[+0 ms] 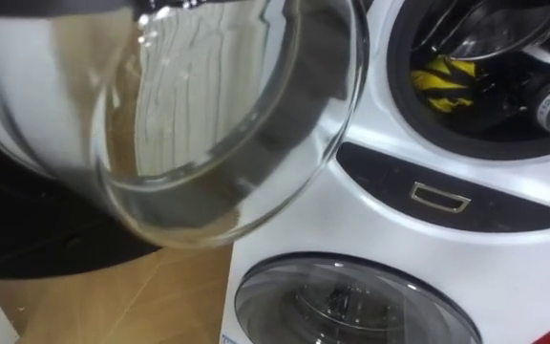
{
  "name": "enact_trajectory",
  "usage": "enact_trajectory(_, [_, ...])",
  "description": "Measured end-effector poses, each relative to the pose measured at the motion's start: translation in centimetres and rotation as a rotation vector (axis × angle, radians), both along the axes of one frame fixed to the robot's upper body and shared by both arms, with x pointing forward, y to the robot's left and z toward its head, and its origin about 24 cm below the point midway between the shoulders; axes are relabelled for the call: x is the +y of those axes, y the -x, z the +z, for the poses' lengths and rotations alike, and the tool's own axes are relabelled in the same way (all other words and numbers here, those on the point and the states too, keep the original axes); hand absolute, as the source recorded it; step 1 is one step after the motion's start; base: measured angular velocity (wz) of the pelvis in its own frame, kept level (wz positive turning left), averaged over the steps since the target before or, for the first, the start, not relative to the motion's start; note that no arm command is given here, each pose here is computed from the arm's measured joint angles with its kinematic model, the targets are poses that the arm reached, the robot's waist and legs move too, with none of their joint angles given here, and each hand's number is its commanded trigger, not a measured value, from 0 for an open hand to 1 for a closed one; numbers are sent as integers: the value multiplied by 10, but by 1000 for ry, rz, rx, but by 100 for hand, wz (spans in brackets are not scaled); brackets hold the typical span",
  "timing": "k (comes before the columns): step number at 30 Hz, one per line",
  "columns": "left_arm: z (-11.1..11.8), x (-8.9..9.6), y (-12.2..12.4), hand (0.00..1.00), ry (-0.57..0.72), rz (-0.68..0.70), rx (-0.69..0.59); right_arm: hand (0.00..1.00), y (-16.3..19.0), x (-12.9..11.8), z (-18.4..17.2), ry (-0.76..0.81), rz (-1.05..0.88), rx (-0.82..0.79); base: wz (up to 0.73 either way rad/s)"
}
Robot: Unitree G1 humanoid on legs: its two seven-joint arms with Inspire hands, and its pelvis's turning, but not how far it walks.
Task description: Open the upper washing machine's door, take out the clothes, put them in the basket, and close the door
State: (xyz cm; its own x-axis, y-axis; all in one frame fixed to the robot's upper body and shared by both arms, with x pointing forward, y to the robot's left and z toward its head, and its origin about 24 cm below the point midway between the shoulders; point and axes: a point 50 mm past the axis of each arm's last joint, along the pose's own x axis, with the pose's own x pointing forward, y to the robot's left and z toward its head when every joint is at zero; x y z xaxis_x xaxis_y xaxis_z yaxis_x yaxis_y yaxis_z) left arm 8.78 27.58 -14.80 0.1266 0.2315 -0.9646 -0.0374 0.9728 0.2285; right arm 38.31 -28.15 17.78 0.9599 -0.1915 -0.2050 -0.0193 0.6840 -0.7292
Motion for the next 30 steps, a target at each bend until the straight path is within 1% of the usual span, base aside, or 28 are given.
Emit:
enact_trajectory(2, [0,0,-1,0,6,13,-9,100,0,0,-3,-17,6,3,-9])
enact_trajectory(4, [1,2,-3,0,-4,-11,-14,100,1,1,-5,-46,14,1,-1])
enact_trajectory(5, [1,1,-5,0,-11,-47,-9,100,2,1,-9,-54,15,-4,36])
enact_trajectory(7, [4,-3,-23,0,-14,-96,-48,100,10,-18,-4,-54,-30,-14,31])
enact_trajectory(8, [5,-1,-24,0,-21,-101,-47,100,14,-24,-6,-64,-47,-10,-46])
enact_trajectory(9, [5,0,-22,0,-23,-96,-35,100,12,-20,-9,-69,-46,-12,-68])
enact_trajectory(11, [5,-1,-25,0,-16,-100,-45,100,11,-17,-12,-72,-52,-16,-37])
enact_trajectory(15, [7,-1,-28,0,-6,-104,-62,100,7,-8,4,-110,-16,-73,-12])
enact_trajectory(18, [6,-1,-27,0,-5,-106,-55,100,6,-4,7,-112,0,-95,0])
enact_trajectory(24, [6,-2,-29,0,-4,-113,-73,100,7,24,28,3,113,-161,-17])
enact_trajectory(27, [6,-6,-31,0,23,-109,-100,100,21,45,33,101,187,-226,-17])
enact_trajectory(30, [5,-8,-32,0,42,-101,-112,100,29,55,39,153,222,-261,-16])
